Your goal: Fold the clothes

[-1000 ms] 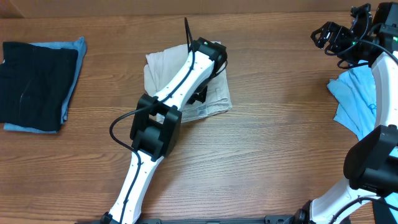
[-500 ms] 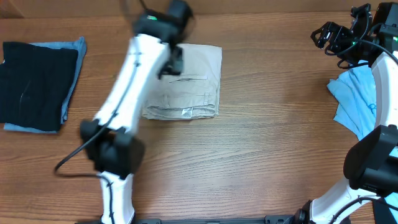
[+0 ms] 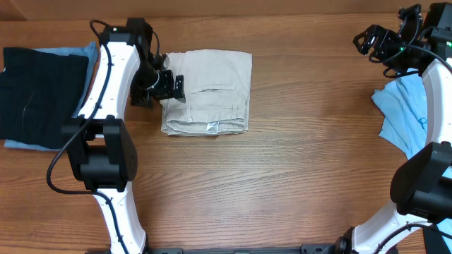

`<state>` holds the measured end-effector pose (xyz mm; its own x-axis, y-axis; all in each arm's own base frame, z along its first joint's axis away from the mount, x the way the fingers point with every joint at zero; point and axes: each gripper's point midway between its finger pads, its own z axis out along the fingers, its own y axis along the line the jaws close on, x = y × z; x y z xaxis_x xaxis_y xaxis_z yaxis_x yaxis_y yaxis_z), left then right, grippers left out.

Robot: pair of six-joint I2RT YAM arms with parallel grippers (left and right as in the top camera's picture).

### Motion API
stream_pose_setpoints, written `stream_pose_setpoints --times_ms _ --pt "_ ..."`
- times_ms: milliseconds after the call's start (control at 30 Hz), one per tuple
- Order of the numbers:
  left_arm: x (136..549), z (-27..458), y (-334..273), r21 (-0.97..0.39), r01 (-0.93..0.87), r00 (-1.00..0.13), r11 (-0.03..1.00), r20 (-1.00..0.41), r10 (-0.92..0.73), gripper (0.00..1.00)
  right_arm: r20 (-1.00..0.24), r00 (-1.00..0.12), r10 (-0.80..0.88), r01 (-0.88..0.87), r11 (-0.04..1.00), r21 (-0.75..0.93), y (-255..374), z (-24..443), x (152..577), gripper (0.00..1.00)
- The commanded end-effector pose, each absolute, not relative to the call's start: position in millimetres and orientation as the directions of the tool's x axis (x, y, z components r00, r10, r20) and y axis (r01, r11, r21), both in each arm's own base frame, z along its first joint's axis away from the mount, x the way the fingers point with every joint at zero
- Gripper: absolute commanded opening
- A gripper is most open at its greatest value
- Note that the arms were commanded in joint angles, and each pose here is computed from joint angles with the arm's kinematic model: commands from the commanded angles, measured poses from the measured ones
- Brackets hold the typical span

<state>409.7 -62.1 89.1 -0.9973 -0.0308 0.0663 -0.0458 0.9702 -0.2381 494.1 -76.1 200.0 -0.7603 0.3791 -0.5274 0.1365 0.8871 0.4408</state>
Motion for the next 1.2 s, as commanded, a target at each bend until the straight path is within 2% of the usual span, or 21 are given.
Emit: stream_pose_setpoints --times_ms 0,367,533,700,867,967,1100,1167 --pt "403 67 -70 -0.25 -0.028 -0.996 0.968 0.091 -0.005 1.0 -0.531 -0.757 0.381 0.136 0.886 0.442 -76 201 496 1.0" --pt "407 48 -68 -0.002 -0.171 -0.984 0.985 0.045 -0.171 1.0 -0.531 -0.757 0.381 0.136 0.886 0.442 -76 201 496 1.0" --pt "398 31 -69 0.006 -0.202 -0.977 0.979 0.066 -0.202 1.0 -0.531 -0.757 0.381 0.136 0.886 0.442 -76 201 496 1.0" --pt "383 -3 -68 0.019 -0.196 -0.977 0.98 0.086 -0.197 1.0 -0.531 -0.757 0.381 0.136 0.886 0.442 -76 201 496 1.0" --pt "371 -26 -54 0.09 -0.196 -0.976 0.976 0.074 -0.203 1.0 -0.531 -0.757 0.381 0.136 0.886 0.442 -76 201 496 1.0" --pt "369 -27 -47 0.127 -0.186 -0.978 0.974 0.072 -0.196 1.0 -0.531 -0.757 0.381 0.136 0.886 0.442 -76 201 496 1.0" --pt "367 -27 -42 0.144 -0.064 -0.993 0.987 0.091 -0.078 1.0 -0.531 -0.757 0.381 0.136 0.886 0.442 -76 201 496 1.0" --pt "369 -25 -34 0.19 -0.056 -0.994 0.98 0.079 -0.073 1.0 -0.531 -0.757 0.381 0.136 0.886 0.442 -76 201 496 1.0"
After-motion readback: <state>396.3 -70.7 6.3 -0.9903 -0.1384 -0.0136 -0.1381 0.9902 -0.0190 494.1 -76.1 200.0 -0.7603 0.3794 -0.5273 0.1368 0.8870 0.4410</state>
